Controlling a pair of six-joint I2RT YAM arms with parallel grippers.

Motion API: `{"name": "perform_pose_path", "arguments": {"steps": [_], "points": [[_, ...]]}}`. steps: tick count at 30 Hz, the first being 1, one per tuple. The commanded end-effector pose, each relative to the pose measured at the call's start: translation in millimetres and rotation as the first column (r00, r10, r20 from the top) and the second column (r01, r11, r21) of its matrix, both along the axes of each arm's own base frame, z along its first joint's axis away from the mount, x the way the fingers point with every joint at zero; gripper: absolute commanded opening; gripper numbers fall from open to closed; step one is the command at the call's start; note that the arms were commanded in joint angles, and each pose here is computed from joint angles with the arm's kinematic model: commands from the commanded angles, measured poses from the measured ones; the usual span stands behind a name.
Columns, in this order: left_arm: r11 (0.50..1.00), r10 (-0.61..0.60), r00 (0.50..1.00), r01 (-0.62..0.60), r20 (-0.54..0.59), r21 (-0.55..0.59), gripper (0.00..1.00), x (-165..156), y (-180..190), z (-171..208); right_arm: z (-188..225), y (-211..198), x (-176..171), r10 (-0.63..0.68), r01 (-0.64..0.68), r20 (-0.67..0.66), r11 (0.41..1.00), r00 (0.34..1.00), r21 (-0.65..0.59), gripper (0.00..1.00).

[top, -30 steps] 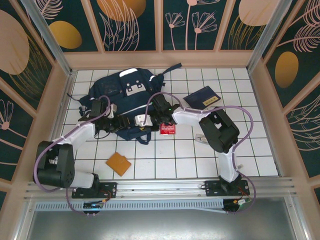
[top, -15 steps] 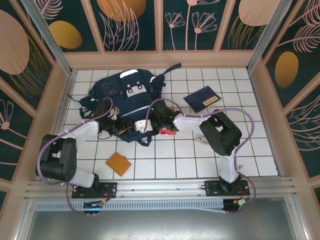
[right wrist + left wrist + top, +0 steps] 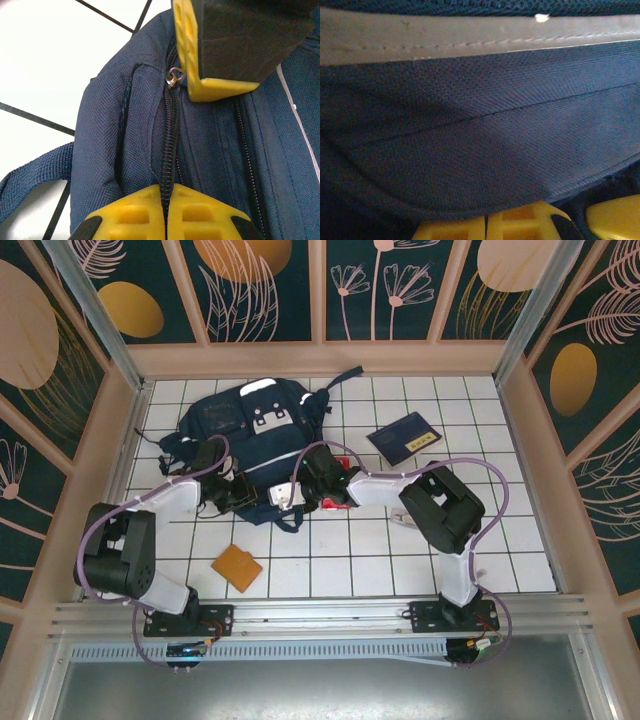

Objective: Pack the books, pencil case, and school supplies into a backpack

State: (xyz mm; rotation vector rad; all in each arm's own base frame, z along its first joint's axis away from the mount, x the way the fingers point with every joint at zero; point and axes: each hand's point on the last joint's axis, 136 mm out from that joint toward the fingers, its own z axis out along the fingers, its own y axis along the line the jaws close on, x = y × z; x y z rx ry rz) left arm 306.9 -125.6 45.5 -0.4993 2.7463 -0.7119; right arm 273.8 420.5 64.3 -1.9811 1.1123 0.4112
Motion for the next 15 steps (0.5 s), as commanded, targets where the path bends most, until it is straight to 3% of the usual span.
{"name": "perform_pose_path", "arguments": {"steps": [1, 9, 13, 15], "points": [[0.991, 0.063, 0.998, -0.065, 0.026, 0.114, 0.00, -1.7, 25.8, 6.7, -1.1, -3.4, -9.0, 0.009, -0.009, 0.016, 1.000, 1.000, -0.029, 0.00], [0.929, 0.255, 0.955, -0.286, 0.154, 0.233, 0.00, -0.7, 97.9, 29.0, -8.8, -11.5, 2.7, -0.022, 0.026, 0.049, 0.997, 0.999, -0.071, 0.00], [0.819, 0.317, 0.891, -0.430, 0.324, 0.380, 0.00, 5.4, 152.3, 49.2, -2.8, -16.4, 6.9, -0.029, 0.032, 0.042, 0.998, 0.999, -0.055, 0.00], [0.836, 0.283, 0.877, -0.424, 0.390, 0.348, 0.00, 14.3, 149.2, 59.1, 5.1, -15.0, 3.8, -0.018, 0.018, 0.001, 0.999, 1.000, -0.029, 0.00]]}}
